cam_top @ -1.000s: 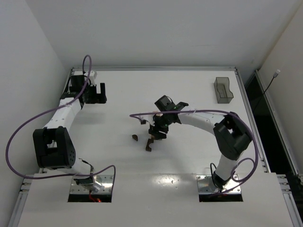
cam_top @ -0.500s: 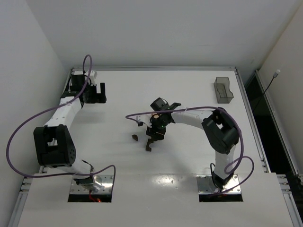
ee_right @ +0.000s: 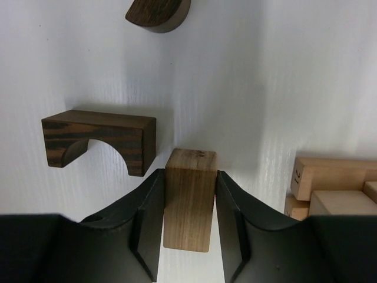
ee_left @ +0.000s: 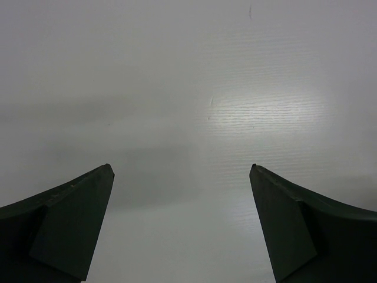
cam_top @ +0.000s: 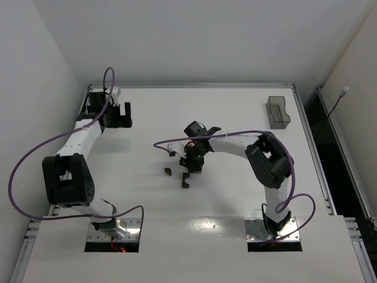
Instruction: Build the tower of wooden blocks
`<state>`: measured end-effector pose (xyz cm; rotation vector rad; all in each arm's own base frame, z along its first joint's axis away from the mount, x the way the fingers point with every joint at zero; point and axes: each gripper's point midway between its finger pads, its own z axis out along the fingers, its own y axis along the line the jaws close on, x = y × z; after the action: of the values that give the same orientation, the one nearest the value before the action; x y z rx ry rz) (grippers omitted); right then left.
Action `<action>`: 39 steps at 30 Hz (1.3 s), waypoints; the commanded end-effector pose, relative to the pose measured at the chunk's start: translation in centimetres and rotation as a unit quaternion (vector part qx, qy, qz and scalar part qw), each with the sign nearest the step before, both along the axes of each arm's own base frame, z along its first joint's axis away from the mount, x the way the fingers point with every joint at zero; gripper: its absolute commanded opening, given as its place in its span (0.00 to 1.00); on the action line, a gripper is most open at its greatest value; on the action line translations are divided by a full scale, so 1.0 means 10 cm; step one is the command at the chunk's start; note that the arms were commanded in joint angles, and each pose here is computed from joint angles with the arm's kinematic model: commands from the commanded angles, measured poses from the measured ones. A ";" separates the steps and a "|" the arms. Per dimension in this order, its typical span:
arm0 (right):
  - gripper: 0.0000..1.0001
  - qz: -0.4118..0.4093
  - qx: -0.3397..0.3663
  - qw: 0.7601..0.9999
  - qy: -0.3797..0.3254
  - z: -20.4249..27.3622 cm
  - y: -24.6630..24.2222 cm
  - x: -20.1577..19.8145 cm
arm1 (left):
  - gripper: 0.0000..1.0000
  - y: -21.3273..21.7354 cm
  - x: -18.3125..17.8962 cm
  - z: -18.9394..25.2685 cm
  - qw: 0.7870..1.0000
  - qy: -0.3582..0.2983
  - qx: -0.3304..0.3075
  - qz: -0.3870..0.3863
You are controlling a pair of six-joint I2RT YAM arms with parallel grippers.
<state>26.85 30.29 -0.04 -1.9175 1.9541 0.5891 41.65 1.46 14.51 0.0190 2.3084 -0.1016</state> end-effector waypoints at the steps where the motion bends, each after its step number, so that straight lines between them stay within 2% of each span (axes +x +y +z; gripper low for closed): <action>1: 0.31 0.014 0.010 1.000 -0.011 0.06 0.13 0.06 | 1.00 -0.02 0.10 0.16 1.000 -0.022 0.004 -0.004; 4: 0.20 0.020 0.010 1.000 -0.011 0.09 0.16 0.03 | 1.00 0.00 0.10 0.16 1.000 -0.022 0.007 0.000; 5: 0.10 0.020 0.010 1.000 -0.011 0.09 0.16 0.03 | 1.00 0.00 0.10 0.16 1.000 -0.022 0.007 0.000; 7: 0.01 0.020 0.007 1.000 -0.007 0.08 0.14 0.02 | 1.00 0.00 0.10 0.16 1.000 -0.022 0.007 0.000; 13: 0.00 0.006 0.024 1.000 0.011 0.32 0.10 -0.14 | 1.00 0.00 0.08 0.12 1.000 -0.017 0.007 0.000; 15: 0.00 -0.014 0.055 0.998 0.008 0.62 0.16 -0.16 | 1.00 -0.01 0.07 0.13 1.000 -0.021 0.007 0.000; 20: 0.00 -0.119 0.107 0.986 0.045 1.12 0.32 -0.15 | 1.00 -0.03 0.04 0.09 1.000 -0.023 0.001 0.000; 24: 0.00 -0.203 0.138 0.969 0.034 1.47 0.44 0.08 | 1.00 -0.03 0.03 0.10 1.000 -0.027 -0.003 0.003; 26: 0.00 -0.266 0.153 0.951 0.033 1.65 0.49 0.22 | 1.00 -0.03 0.03 0.14 0.999 -0.032 -0.002 0.003; 27: 0.00 -0.316 0.140 0.938 0.009 1.63 0.43 0.39 | 1.00 -0.03 0.03 0.14 0.999 -0.032 -0.002 0.003; 28: 0.00 -0.371 0.126 0.920 0.022 1.58 0.40 0.45 | 1.00 -0.03 0.03 0.14 0.999 -0.032 -0.002 0.003; 31: 0.00 -0.454 0.112 0.884 0.005 1.64 0.33 0.72 | 1.00 -0.02 0.01 0.10 1.000 -0.027 0.000 0.006; 32: 0.00 -0.500 0.094 0.861 0.008 1.58 0.27 0.84 | 1.00 -0.02 0.01 0.10 1.000 -0.027 0.000 0.006; 34: 0.00 -0.542 0.067 0.837 0.012 1.48 0.19 0.94 | 1.00 -0.02 0.01 0.10 1.000 -0.027 0.000 0.006; 35: 0.00 -0.576 0.057 0.815 0.018 1.47 0.11 1.01 | 1.00 -0.02 0.01 0.10 1.000 -0.027 0.000 0.006; 39: 0.00 -0.627 0.032 0.778 0.025 1.23 -0.04 1.09 | 1.00 0.00 0.01 0.10 1.000 -0.027 0.003 0.010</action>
<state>37.14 32.50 13.45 -0.4872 2.4903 0.3765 41.38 1.72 13.65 0.0034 2.3168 -0.0850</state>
